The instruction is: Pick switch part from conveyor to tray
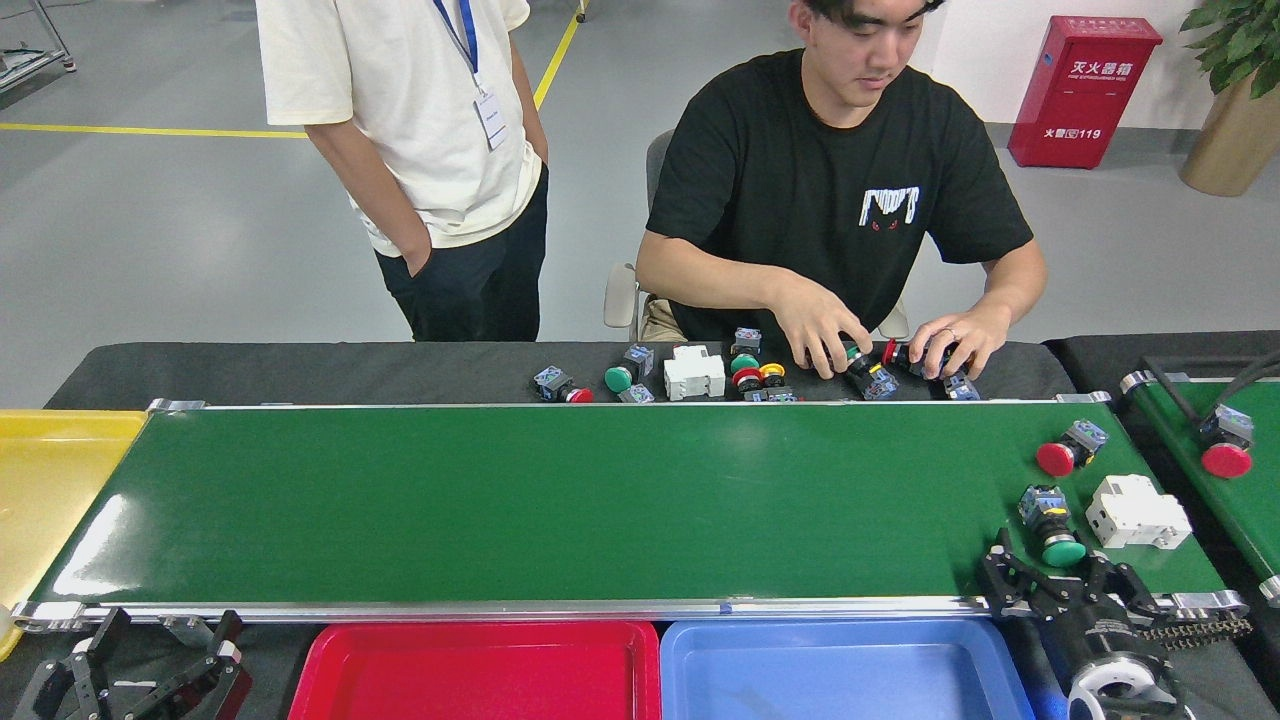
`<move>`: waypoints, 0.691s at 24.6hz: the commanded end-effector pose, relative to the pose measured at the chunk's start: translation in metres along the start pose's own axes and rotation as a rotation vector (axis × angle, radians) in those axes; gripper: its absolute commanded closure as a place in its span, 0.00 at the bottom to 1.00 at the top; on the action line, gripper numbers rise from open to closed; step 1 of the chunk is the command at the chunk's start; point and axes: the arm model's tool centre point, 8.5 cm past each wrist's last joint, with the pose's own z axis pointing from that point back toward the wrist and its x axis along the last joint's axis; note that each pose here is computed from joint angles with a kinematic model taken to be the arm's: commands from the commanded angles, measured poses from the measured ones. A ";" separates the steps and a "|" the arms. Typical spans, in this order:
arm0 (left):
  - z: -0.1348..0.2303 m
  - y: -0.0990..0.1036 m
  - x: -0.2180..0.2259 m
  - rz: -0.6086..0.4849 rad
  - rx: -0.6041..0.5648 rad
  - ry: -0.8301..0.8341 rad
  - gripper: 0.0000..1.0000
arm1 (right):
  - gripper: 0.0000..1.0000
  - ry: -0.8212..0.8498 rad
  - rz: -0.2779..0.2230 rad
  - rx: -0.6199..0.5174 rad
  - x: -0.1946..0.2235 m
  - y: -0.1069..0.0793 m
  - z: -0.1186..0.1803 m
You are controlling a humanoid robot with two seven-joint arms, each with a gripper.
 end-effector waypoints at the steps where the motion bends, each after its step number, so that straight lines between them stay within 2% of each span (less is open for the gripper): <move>1: -0.002 0.008 -0.006 -0.015 0.024 0.009 0.00 | 0.98 -0.106 0.011 -0.070 0.010 -0.015 -0.001; 5: -0.002 0.008 -0.005 -0.014 0.024 0.009 0.00 | 0.99 -0.342 0.009 -0.127 0.046 -0.029 0.014; 8: -0.002 0.009 -0.005 -0.014 0.025 0.009 0.00 | 0.99 -0.646 0.071 -0.201 0.104 -0.049 0.039; 10: -0.002 0.008 -0.005 -0.014 0.023 0.009 0.00 | 0.97 -0.856 0.108 -0.216 0.158 -0.046 0.058; 11: -0.002 0.008 -0.004 -0.012 0.025 0.009 0.00 | 0.85 -0.953 0.115 -0.217 0.191 -0.040 0.068; 12: -0.002 0.008 -0.004 -0.011 0.024 0.010 0.00 | 0.59 -1.014 0.126 -0.217 0.220 -0.034 0.074; 13: -0.002 0.008 -0.004 -0.011 0.024 0.008 0.00 | 0.22 -1.075 0.145 -0.218 0.251 -0.029 0.080; 14: -0.002 0.008 -0.004 -0.011 0.025 0.008 0.00 | 0.01 -1.106 0.153 -0.215 0.265 -0.025 0.083; 17: -0.004 0.010 -0.003 -0.011 0.031 0.005 0.00 | 0.00 -1.167 0.143 -0.184 0.291 -0.014 0.086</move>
